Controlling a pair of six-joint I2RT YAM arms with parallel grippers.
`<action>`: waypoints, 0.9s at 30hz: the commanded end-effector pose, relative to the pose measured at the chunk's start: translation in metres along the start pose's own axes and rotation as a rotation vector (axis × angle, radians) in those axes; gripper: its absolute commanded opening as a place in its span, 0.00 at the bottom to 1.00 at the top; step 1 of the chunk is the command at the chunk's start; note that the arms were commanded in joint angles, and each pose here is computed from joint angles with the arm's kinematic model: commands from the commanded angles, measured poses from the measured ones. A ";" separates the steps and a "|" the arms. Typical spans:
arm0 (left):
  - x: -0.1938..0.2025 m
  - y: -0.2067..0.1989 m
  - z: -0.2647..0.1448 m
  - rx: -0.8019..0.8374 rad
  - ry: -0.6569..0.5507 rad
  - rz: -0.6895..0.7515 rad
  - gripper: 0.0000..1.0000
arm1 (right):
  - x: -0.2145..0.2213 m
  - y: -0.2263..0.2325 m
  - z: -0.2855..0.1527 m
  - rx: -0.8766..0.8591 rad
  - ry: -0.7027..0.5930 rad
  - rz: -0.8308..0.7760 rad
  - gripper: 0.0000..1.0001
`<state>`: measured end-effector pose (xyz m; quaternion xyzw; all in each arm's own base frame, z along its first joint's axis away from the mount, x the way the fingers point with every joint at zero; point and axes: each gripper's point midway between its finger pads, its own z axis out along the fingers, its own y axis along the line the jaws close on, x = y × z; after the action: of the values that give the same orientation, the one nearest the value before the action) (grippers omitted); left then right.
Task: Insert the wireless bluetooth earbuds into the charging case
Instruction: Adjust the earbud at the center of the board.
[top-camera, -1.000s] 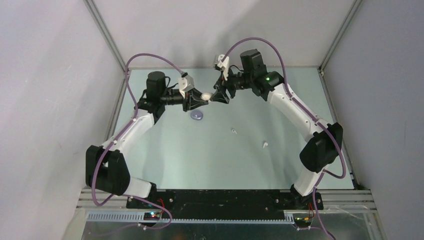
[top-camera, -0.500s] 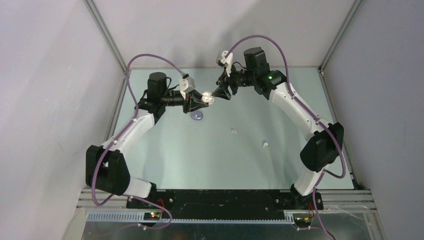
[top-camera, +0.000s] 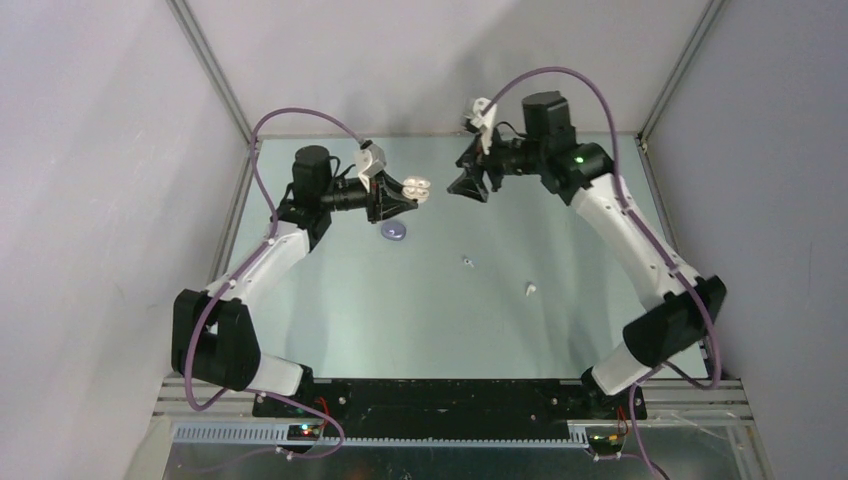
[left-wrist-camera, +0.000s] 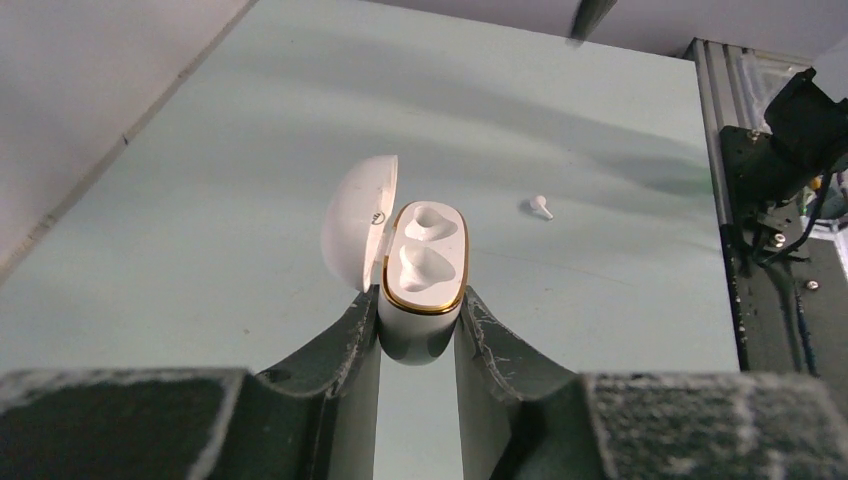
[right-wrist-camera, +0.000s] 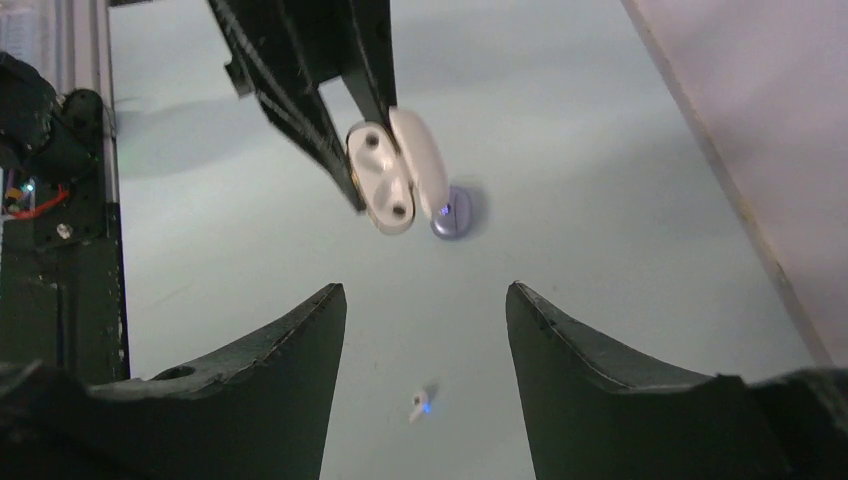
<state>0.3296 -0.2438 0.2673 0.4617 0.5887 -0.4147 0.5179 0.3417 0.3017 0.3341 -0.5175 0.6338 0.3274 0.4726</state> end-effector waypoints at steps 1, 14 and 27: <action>-0.014 0.004 -0.008 -0.064 -0.055 -0.055 0.00 | 0.021 0.006 -0.036 0.046 0.055 -0.005 0.64; -0.017 -0.001 -0.036 -0.216 -0.084 -0.164 0.00 | 0.209 0.017 -0.089 0.301 0.512 0.334 0.36; -0.016 -0.004 -0.037 -0.220 -0.096 -0.173 0.00 | 0.300 0.051 -0.116 0.020 0.608 -0.126 0.35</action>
<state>0.3166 -0.2126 0.2687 0.3260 0.6615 -0.4185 0.5301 0.2496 0.1028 0.0822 -0.5136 0.8173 0.1394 0.2208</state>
